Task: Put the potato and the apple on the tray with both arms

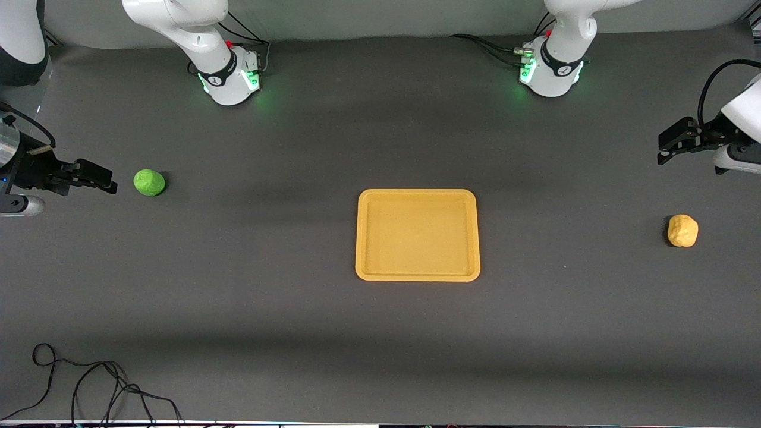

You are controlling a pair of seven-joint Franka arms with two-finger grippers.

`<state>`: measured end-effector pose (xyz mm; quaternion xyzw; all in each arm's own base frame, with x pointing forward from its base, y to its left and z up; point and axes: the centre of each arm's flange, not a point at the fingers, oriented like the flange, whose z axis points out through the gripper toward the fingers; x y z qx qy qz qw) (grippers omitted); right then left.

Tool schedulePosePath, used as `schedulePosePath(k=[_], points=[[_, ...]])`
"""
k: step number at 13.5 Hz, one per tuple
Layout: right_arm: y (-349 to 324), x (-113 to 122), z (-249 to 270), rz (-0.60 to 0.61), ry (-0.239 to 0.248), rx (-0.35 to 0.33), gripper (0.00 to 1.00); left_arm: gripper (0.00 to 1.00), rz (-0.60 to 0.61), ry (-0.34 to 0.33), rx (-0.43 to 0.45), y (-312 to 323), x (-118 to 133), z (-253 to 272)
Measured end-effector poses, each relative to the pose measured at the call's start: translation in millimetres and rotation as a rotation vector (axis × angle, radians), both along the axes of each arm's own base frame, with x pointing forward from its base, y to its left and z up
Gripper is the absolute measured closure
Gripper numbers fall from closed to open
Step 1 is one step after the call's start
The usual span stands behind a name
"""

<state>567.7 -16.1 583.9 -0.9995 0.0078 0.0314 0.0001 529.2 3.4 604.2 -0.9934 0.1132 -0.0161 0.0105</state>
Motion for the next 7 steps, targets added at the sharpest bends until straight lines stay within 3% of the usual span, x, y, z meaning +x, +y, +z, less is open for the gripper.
schedulePosePath(k=[7], points=[[0.0,0.8,-1.8,0.0,0.003,0.0,0.0,0.0,-0.002,-0.001,0.022,2.3,0.2,-0.2]])
